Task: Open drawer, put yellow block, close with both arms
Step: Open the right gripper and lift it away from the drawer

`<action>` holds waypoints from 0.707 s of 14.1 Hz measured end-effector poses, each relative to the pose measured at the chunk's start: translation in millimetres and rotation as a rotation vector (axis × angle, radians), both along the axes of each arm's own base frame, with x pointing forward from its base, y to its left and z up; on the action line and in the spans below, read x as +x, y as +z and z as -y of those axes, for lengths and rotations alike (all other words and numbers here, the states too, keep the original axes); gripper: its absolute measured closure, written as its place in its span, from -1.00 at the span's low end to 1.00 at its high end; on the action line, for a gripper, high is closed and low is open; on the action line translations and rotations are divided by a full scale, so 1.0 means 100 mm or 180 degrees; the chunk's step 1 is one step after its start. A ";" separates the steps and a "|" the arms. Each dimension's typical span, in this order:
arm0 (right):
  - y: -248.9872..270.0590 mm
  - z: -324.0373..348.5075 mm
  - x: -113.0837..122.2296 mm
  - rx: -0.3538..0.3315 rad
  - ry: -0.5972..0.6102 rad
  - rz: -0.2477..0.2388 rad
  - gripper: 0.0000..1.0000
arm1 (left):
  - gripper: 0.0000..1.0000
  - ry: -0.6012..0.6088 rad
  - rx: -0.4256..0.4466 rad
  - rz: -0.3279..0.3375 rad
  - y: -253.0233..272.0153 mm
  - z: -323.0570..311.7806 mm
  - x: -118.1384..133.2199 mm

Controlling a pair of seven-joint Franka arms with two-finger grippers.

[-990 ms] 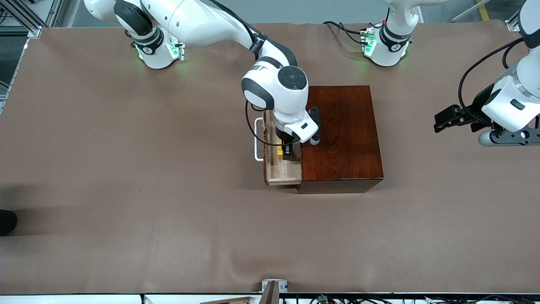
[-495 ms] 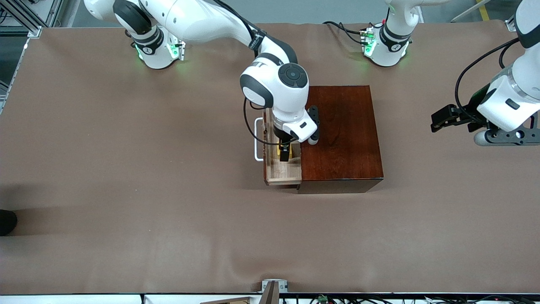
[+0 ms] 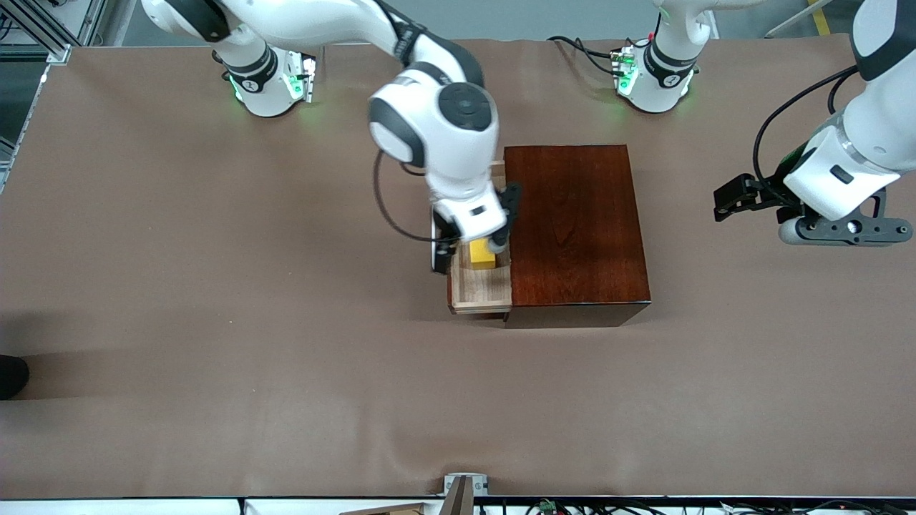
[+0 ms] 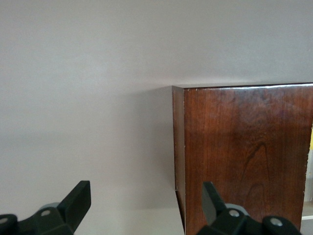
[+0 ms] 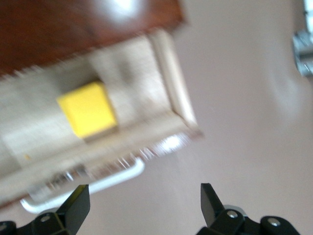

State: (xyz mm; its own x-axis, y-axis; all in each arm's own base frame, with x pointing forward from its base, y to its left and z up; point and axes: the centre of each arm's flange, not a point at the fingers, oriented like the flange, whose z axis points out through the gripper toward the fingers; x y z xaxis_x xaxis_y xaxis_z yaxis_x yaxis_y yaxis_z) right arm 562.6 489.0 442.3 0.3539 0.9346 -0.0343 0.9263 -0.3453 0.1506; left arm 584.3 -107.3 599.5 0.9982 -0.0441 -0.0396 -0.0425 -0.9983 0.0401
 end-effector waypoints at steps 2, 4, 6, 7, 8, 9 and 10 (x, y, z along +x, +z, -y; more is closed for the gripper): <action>0.20 0.58 0.37 0.0061 -0.0337 -0.0054 -1.00 | -1.00 -0.0069 -0.0018 -0.0025 -0.04 0.09 0.00; 0.34 1.28 0.77 0.0136 -0.0715 -0.0078 -1.00 | -1.00 -0.0149 -0.0151 -0.0082 -0.09 0.27 -0.02; 0.47 2.12 1.13 0.0215 -0.1129 -0.0068 -1.00 | -1.00 -0.0256 -0.0306 -0.0153 -0.14 0.50 -0.05; 0.53 2.56 1.28 0.0245 -0.1327 -0.0059 -1.00 | -1.00 -0.0340 -0.0363 -0.0177 -0.17 0.64 -0.07; 0.58 2.95 1.37 0.0261 -0.1500 -0.0044 -1.00 | -1.00 -0.0473 -0.0410 -0.0186 -0.20 0.81 -0.10; 0.62 3.29 1.42 0.0267 -0.1644 -0.0037 -1.00 | -1.00 -0.0671 -0.0452 -0.0190 -0.21 1.02 -0.16; 0.68 3.55 1.44 0.0276 -0.1758 -0.0023 -1.00 | -1.00 -0.0910 -0.0493 -0.0182 -0.21 1.27 -0.25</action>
